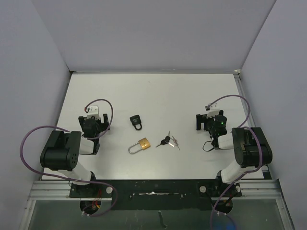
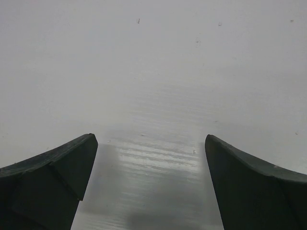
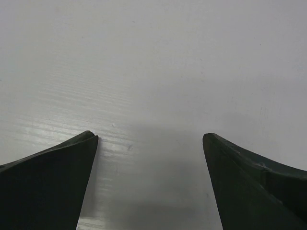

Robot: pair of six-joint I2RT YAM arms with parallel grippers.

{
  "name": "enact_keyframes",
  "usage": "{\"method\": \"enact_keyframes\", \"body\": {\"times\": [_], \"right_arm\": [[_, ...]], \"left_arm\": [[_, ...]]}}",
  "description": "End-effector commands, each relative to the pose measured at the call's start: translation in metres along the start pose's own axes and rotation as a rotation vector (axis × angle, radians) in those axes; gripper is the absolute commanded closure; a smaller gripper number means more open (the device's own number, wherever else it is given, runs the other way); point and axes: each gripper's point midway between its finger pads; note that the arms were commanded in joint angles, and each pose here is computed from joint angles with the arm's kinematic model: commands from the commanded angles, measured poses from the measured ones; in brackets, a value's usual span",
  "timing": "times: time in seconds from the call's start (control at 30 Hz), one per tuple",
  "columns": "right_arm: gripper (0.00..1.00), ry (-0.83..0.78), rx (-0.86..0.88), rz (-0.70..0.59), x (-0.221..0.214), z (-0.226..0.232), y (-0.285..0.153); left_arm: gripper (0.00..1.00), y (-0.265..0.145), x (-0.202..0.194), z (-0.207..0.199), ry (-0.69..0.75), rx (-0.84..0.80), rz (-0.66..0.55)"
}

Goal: Unlock with the key

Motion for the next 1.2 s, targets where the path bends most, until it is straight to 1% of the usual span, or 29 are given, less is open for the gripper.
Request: {"method": "enact_keyframes", "body": {"times": [0.0,1.17], "right_arm": [[0.02,-0.024,-0.046,-0.090,0.0264,-0.0144,0.0067],[0.02,-0.018,-0.038,-0.089,0.0259,-0.0135,0.0073]], "left_arm": [[0.02,0.0092,0.0299,-0.0039,-0.017,-0.004,-0.099],[0.02,0.0093,0.0309,-0.0040,-0.018,-0.004,-0.101]]}}
Point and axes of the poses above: each gripper's point midway between its finger pads, its own y axis out along the fingers, its own z axis along the line the jaws close on, x = y × z, and after that the axes turned 12 degrees about -y, right-handed
